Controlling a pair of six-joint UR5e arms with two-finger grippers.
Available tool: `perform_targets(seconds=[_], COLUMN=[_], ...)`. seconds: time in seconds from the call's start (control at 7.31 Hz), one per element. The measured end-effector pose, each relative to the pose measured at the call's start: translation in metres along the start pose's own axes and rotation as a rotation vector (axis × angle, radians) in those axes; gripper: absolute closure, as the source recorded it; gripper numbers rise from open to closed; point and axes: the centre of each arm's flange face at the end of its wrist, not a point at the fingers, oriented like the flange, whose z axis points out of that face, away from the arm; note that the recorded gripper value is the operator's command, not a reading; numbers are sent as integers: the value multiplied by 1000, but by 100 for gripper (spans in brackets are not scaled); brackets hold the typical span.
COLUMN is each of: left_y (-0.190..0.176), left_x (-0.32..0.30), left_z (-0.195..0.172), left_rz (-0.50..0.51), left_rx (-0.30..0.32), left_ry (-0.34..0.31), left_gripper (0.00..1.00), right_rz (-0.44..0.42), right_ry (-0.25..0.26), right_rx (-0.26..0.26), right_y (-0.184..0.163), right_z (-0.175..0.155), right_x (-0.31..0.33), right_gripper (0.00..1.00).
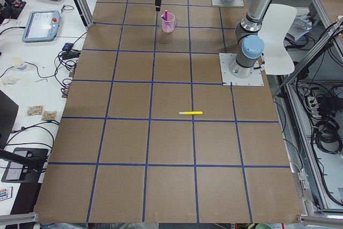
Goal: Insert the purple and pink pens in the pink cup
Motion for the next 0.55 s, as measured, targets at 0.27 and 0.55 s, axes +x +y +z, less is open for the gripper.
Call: perform_targets(seconds=[0.27, 0.55], left_y=[3, 4], left_x=[-1, -2], left_z=[-3, -3], left_rz=[3, 9], left_rx=[-17, -23], left_ry=[3, 5], left_gripper=[0, 0], right_rz=[1, 3], right_ry=[-1, -1], right_rx=[0, 0], right_y=[0, -1], right_z=[0, 0], right_x=[0, 1], right_gripper=[0, 0])
